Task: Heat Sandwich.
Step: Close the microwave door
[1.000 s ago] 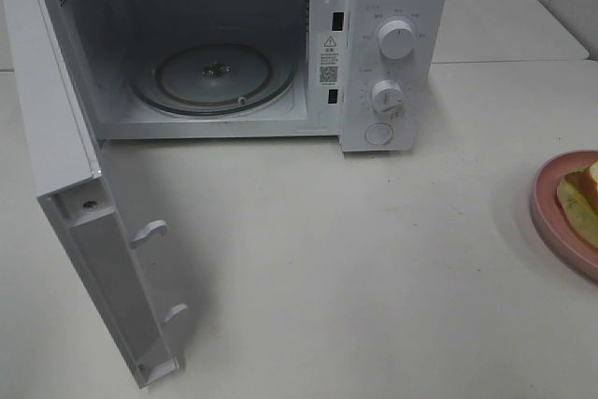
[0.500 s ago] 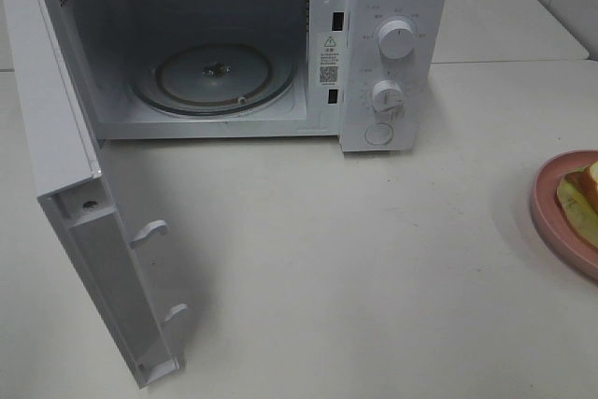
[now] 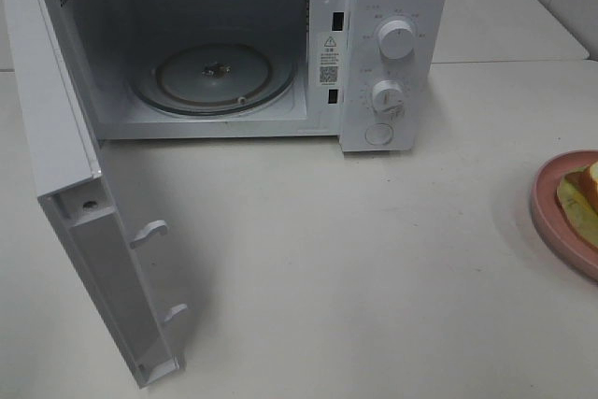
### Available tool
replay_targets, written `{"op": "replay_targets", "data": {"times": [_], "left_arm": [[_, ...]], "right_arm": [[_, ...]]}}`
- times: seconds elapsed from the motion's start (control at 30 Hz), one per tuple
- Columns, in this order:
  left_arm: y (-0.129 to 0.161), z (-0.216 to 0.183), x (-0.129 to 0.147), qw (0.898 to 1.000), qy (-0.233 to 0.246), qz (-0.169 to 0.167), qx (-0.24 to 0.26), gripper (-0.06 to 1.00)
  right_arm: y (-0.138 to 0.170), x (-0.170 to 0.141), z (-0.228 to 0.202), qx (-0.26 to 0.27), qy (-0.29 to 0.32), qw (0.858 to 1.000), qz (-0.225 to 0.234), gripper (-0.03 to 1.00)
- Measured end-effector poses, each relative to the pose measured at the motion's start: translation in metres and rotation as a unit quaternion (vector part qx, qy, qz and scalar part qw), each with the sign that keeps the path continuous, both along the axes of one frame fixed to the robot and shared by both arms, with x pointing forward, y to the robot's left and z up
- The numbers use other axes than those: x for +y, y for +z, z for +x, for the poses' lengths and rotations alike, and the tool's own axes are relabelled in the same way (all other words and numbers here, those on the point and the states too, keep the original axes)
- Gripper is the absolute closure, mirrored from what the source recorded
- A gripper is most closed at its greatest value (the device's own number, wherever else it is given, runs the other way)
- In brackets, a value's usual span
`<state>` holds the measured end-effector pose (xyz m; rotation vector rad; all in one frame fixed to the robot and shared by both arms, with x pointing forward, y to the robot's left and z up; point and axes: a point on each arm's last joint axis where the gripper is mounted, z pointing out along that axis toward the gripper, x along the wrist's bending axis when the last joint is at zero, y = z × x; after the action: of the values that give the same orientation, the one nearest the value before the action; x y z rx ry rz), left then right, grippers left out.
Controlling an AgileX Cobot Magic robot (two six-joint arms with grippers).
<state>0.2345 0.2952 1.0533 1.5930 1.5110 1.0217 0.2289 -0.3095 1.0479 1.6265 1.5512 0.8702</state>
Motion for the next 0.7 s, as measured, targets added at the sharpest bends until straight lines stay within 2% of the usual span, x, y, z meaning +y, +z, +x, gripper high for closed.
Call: {"op": "replay_targets", "data": {"times": [0.7], "left_arm": [[0.0000,0.0000,0.0000,1.000,0.000,0.000,0.000,-0.02]], "right_arm": [[0.0000,0.0001,0.0000,0.000,0.000,1.000,0.000,0.21]]}}
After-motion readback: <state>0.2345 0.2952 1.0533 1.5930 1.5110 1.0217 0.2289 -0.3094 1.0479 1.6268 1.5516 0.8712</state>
